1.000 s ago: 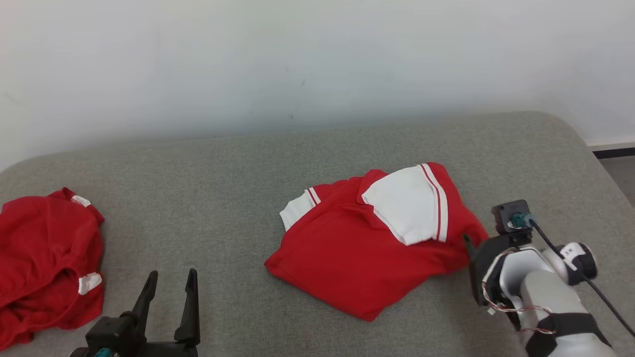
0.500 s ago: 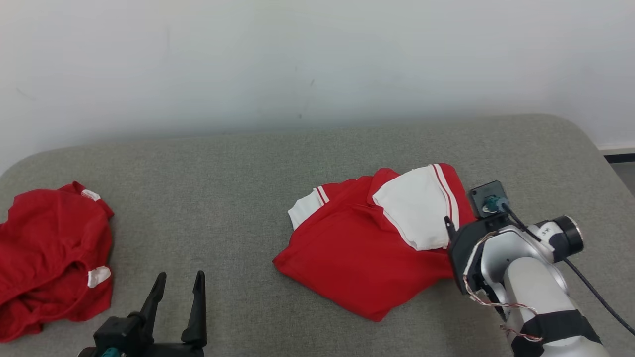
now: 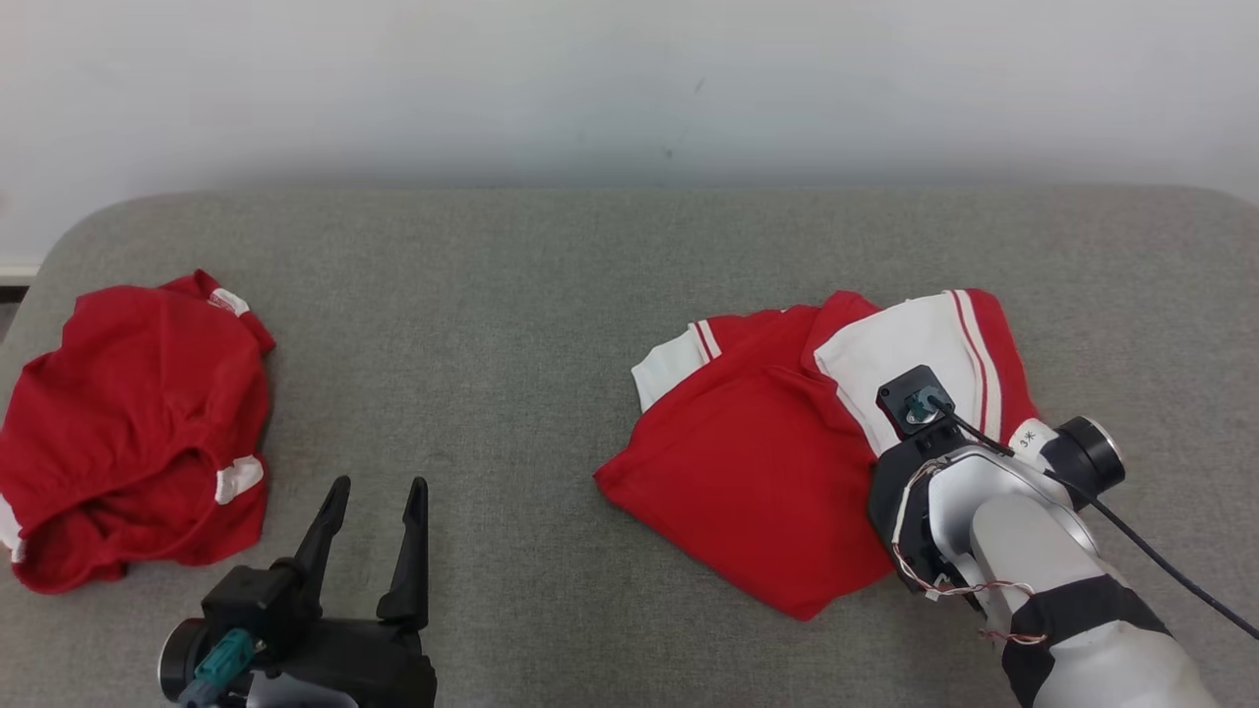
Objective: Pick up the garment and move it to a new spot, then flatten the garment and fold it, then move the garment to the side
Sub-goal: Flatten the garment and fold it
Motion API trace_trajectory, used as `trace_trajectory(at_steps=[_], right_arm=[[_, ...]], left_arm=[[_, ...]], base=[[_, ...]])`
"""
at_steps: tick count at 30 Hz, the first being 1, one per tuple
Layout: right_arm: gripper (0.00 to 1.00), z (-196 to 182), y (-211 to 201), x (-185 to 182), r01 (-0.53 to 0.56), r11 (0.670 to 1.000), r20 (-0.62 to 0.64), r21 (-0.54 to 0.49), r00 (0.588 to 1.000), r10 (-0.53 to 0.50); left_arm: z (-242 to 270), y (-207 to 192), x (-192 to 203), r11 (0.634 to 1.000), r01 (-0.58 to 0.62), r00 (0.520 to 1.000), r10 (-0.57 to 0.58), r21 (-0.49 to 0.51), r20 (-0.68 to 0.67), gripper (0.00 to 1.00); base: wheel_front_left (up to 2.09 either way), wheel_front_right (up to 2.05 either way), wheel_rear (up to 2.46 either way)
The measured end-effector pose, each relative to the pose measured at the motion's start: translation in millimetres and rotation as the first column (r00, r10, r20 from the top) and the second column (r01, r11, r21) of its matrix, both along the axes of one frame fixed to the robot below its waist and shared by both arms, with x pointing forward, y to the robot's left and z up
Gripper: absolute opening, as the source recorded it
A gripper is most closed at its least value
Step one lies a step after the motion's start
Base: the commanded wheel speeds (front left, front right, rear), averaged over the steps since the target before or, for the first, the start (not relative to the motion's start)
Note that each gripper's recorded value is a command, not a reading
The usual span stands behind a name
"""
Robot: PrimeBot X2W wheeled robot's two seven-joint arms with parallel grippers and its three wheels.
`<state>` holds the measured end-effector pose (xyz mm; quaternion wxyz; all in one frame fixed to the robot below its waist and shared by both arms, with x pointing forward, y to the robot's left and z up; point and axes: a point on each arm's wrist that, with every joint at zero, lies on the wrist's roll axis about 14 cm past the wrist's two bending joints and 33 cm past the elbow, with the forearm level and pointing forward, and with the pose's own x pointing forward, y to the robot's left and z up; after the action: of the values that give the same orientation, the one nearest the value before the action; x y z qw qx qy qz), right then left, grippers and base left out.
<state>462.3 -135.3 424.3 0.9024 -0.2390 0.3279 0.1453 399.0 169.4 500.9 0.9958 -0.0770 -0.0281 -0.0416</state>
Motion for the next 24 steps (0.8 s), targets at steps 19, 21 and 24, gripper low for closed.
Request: trace_trajectory(at_steps=[19,21,24], right_arm=[[0.00,55,-31,24,0.071,0.989,0.213,0.132,0.972,-0.098],[0.00,70,-47,23,0.113,0.978,0.255,0.175,0.954,-0.156],[0.00,80,-83,12,0.200,0.955,0.286,0.221,0.923,-0.259]], left_arm=[[5,1,8,1.000,-0.007,1.000,0.007,0.016,0.017,1.00],[7,0,7,1.000,-0.004,1.000,0.003,0.017,0.023,1.00],[12,-7,7,1.000,0.015,0.999,-0.015,0.020,0.037,1.00]], base=[[0.00,0.00,0.00],[0.00,0.00,0.00],[0.00,0.00,0.00]])
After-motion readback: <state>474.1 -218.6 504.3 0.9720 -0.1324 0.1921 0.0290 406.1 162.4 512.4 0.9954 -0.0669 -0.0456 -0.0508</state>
